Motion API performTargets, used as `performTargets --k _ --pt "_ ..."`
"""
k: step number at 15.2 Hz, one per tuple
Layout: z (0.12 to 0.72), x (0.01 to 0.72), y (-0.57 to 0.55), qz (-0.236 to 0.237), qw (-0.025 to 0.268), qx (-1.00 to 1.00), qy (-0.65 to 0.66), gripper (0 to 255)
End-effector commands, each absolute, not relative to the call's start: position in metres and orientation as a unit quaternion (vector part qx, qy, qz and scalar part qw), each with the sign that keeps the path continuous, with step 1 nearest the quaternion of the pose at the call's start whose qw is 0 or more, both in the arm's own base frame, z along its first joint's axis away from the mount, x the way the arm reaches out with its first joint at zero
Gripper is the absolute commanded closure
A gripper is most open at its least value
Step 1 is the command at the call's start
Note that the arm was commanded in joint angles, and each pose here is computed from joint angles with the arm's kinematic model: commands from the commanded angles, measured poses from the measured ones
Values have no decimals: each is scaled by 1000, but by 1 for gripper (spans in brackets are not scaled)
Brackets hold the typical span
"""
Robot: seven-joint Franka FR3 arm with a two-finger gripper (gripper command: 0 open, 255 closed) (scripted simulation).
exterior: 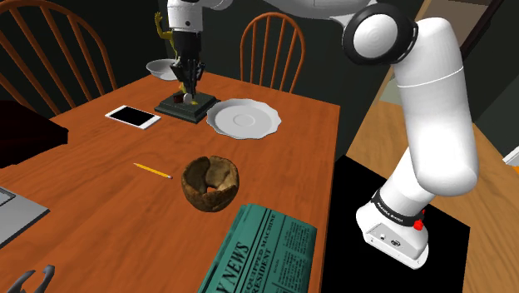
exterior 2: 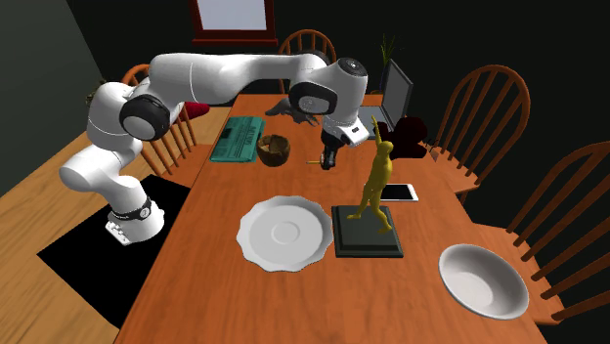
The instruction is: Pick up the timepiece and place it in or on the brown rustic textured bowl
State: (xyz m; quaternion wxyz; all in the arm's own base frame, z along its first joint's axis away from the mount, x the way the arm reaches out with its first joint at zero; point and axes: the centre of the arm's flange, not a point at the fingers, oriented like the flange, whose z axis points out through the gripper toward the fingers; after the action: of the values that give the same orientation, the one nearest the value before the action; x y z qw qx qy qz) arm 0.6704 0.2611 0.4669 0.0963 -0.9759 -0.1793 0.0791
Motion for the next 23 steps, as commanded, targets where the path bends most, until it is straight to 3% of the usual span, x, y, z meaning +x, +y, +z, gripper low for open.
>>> performTargets --k 1,7,23 --pt "478 671 261 79 96 -976 -179 255" --pt "508 671 261 79 96 -976 -179 255" --pt "519 475 337 79 96 -976 -179 255"
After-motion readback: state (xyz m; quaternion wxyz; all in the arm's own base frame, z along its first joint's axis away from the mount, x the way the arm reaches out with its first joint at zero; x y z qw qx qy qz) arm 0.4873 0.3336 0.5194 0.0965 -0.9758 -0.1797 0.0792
